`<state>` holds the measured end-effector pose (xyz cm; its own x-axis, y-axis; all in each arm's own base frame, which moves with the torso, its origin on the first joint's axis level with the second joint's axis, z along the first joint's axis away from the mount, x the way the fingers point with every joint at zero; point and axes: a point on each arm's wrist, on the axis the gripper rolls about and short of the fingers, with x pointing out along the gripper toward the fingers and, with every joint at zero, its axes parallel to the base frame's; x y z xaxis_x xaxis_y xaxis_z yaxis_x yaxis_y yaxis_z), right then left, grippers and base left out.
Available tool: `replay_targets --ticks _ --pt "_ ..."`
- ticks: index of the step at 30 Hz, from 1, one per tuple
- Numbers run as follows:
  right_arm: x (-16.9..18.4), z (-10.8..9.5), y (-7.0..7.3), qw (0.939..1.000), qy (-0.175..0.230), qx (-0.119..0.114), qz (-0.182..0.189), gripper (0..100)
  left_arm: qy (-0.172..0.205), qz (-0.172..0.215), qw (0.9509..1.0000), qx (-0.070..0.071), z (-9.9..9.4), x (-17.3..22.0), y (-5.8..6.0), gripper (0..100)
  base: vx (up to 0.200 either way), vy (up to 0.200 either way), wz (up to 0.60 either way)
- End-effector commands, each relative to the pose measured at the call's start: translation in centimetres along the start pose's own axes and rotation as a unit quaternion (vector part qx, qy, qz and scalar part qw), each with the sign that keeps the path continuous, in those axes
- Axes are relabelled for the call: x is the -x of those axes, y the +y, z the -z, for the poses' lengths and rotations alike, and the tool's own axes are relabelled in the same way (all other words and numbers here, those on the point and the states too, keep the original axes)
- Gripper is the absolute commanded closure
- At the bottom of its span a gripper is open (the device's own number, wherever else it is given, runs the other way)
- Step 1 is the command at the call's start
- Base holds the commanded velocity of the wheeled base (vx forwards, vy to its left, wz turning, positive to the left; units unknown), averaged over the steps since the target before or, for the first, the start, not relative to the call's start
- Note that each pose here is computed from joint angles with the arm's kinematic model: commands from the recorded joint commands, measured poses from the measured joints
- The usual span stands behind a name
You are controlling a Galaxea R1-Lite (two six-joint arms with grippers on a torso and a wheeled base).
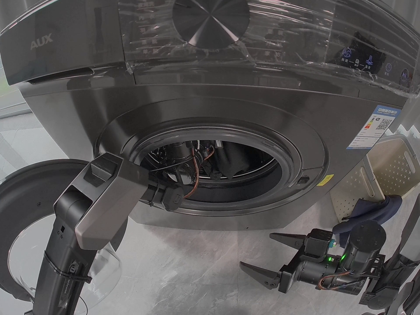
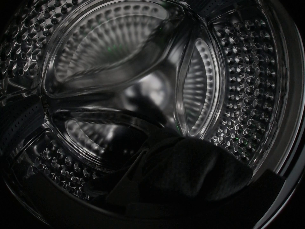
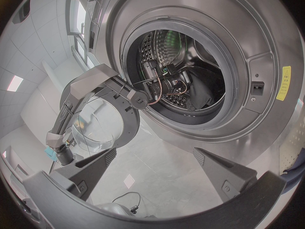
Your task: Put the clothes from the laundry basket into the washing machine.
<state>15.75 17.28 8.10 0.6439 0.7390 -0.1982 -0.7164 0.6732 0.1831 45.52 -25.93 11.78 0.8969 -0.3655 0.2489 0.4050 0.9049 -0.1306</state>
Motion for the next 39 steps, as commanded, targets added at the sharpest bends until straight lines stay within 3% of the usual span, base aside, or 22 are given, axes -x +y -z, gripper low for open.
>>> replay_targets --ticks 1,4,5,9,12,14,16,28,29,34,35,39 --pt "-0.2 0.2 -0.1 1.0 0.003 0.0 0.002 0 -0.004 -0.003 1.0 0.003 0.5 -0.4 0.1 100 0.0 0.0 0.0" --pt "-0.2 0.1 -0.2 1.0 0.003 0.0 0.003 0 0.001 -0.002 0.9999 0.01 0.5 -0.2 -0.1 100 0.0 0.0 0.0" --pt "-0.2 0.1 -0.2 1.0 0.003 0.0 0.003 0 0.003 0.0 0.9999 0.017 0.4 -0.1 -0.3 0 0.0 0.0 0.0" --pt "-0.2 0.1 -0.1 1.0 0.003 0.0 0.003 0 0.054 0.002 0.9981 0.029 -0.8 1.7 -0.5 0 0.0 0.0 0.0" --pt "-0.2 0.1 -0.1 1.0 0.003 0.0 0.003 0 0.112 0.026 0.9926 0.038 -0.7 3.7 -1.1 0 0.0 0.0 0.0" --pt "-0.2 0.1 -0.1 1.0 0.003 0.0 0.001 0 0.154 0.037 0.9868 0.036 0.2 5.0 -1.2 0 0.0 0.0 0.0" --pt "-0.2 0.1 0.0 1.0 0.003 0.0 0.0 0 0.172 0.037 0.9838 0.034 0.9 5.5 -1.1 0 0.0 0.0 0.0" --pt "-0.3 0.4 0.1 1.0 0.008 0.001 -0.003 0 0.199 0.051 0.978 0.034 4.6 5.8 -2.1 0 0.0 0.0 0.0" --pt "-0.3 0.4 0.1 1.0 0.009 0.001 -0.003 0 0.2 0.053 0.9778 0.034 4.9 5.7 -2.3 100 0.0 0.0 0.0" --pt "-0.3 0.4 0.1 0.9999 0.01 0.001 -0.002 0 0.16 0.056 0.9844 0.045 5.2 4.3 -2.9 100 0.0 0.0 0.0" --pt "-0.4 0.5 0.1 0.9999 0.01 0.001 -0.002 0 0.137 0.052 0.9877 0.053 5.1 3.3 -3.0 100 0.0 0.0 0.0" --pt "-0.3 0.4 0.1 1.0 0.009 0.001 -0.003 0 0.101 0.016 0.993 0.059 4.7 1.9 -2.6 100 0.0 0.0 0.0"
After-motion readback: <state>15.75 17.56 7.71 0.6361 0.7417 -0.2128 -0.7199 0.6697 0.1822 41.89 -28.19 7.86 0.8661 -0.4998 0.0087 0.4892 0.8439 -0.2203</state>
